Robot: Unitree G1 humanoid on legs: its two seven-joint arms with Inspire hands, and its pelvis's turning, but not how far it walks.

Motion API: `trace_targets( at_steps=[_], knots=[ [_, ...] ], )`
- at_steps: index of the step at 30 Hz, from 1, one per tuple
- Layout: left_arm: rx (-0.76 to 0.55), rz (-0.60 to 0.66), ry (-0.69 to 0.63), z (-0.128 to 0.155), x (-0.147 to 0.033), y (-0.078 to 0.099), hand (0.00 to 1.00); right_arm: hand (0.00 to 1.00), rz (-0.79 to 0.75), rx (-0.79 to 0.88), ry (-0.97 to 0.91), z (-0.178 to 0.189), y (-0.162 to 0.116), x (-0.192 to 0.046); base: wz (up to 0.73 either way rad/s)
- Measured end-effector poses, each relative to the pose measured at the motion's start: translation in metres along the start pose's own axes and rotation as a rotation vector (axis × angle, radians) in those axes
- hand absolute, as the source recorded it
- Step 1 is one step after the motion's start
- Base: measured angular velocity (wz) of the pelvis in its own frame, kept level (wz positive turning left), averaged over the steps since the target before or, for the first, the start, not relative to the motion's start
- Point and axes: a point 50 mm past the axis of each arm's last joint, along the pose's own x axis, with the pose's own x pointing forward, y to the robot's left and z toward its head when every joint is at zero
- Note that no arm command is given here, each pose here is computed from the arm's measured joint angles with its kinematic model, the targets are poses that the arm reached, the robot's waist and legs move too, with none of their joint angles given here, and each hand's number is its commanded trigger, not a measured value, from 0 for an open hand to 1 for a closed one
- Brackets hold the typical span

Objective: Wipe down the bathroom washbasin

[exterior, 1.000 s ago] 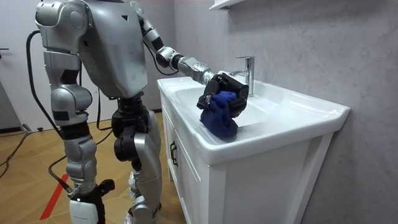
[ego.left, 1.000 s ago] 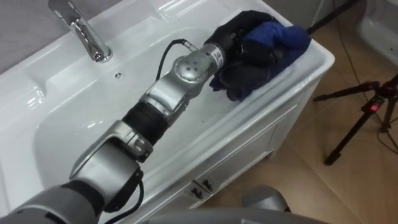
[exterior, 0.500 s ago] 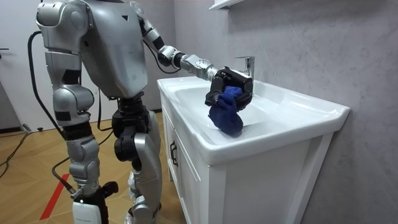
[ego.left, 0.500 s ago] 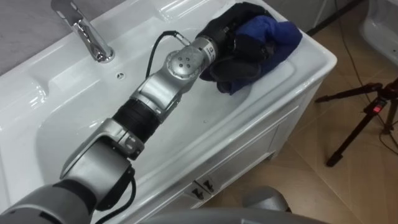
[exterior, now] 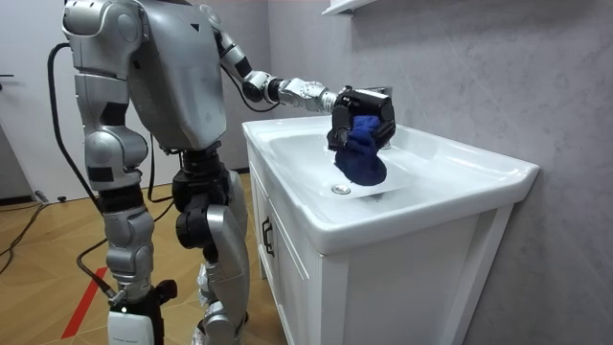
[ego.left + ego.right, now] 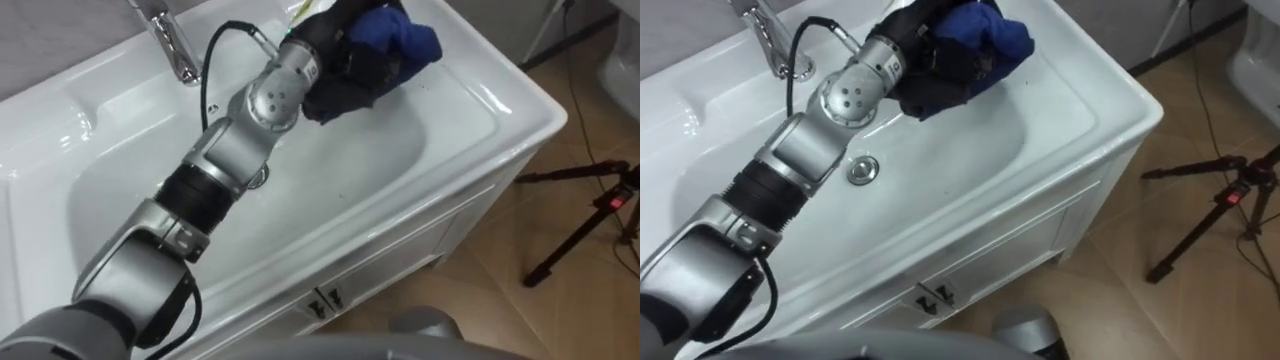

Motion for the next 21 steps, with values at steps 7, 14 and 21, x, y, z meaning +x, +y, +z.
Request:
trace_targets(
  at_steps=[7, 14, 21],
  knots=[
    [0.025, 0.109, 0.058, -0.018, -0.008, 0.013, 1.0, 0.0, -0.003, 0.0, 0.007, -0.003, 0.0, 0.0, 0.08],
    [0.065, 0.118, 0.171, -0.05, -0.028, -0.004, 1.0, 0.0, -0.007, -0.052, 0.001, 0.006, 0.001, 0.0, 0.06],
    [0.14, 0.097, 0.21, -0.06, -0.041, -0.013, 1.0, 0.0, 0.024, -0.071, 0.005, 0.01, 0.013, 0.0, 0.15]
  ],
)
